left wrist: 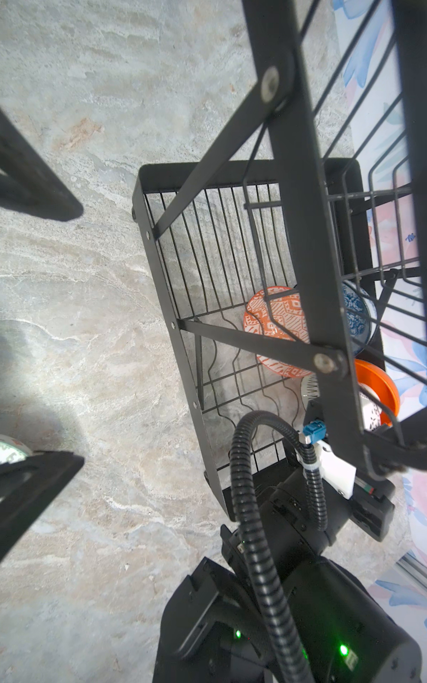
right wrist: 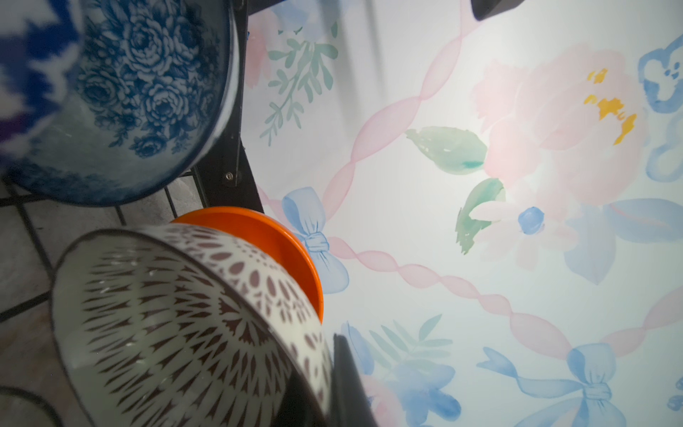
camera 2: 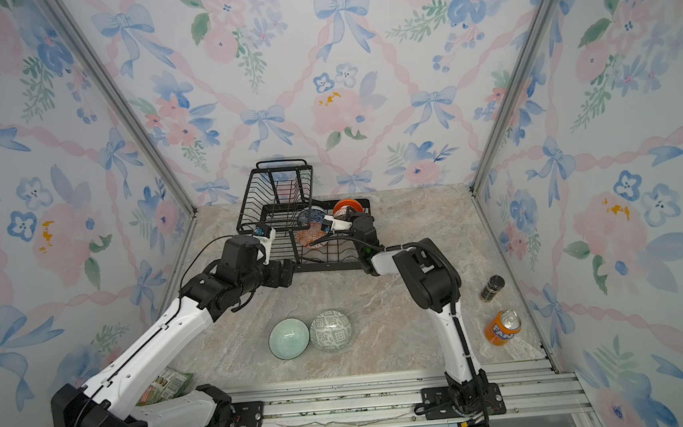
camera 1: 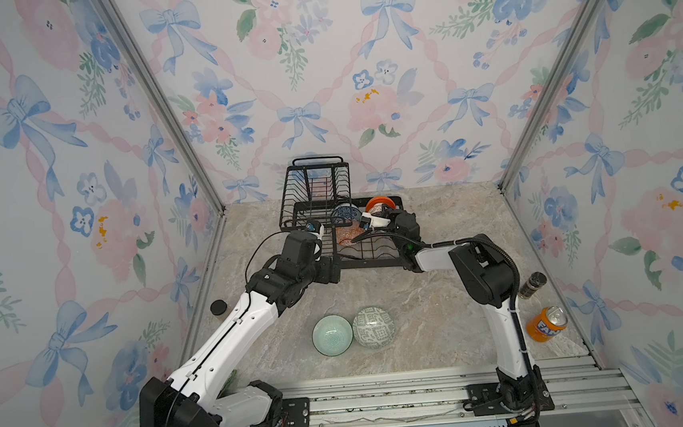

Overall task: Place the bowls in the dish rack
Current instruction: 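Lower the starburst bowl upright into the slots beside the orange bowl, then open the right gripper to release the starburst bowl in the rack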

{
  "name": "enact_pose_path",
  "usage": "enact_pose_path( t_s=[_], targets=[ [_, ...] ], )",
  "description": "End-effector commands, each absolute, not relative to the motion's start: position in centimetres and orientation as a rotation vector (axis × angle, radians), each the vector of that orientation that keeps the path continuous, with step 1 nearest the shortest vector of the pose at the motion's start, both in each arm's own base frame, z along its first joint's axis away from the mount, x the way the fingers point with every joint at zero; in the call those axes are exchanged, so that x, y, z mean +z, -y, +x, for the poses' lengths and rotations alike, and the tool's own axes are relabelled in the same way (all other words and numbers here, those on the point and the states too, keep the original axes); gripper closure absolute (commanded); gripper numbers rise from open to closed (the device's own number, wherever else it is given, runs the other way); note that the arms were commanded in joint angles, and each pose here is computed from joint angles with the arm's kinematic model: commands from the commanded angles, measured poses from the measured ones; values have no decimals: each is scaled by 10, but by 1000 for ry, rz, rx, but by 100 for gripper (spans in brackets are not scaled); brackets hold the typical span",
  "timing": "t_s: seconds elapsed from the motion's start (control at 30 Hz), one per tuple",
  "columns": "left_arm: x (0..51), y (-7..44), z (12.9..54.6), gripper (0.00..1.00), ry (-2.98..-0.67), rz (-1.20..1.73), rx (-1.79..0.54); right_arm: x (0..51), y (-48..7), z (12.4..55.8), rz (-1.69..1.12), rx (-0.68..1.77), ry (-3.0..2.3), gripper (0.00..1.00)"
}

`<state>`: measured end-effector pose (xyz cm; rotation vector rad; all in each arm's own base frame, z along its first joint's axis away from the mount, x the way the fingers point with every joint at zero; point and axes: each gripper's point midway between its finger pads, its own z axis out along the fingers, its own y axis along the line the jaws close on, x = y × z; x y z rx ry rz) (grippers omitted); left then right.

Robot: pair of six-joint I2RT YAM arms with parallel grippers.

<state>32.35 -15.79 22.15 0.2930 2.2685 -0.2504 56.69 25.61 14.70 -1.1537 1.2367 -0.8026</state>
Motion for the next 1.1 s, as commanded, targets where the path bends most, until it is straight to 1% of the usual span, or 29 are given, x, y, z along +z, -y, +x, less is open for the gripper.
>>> enact_pose_path(
  t_s=[0.0, 0.77, 0.87, 1.07],
  targets=[
    [223, 154, 319, 2, -2265, 300, -260, 168, -261, 564, -1080, -788, -1178, 100],
    [221, 153, 316, 2, -2267, 293, -266, 164, -250, 559, -1062, -736, -1249, 100],
    [220, 153, 315, 2, -2269, 292, -269, 165, -250, 559, -1058, -733, -1253, 96],
    [221, 153, 315, 2, -2266, 291, -269, 166, -249, 559, -1054, -733, -1257, 92]
  ],
)
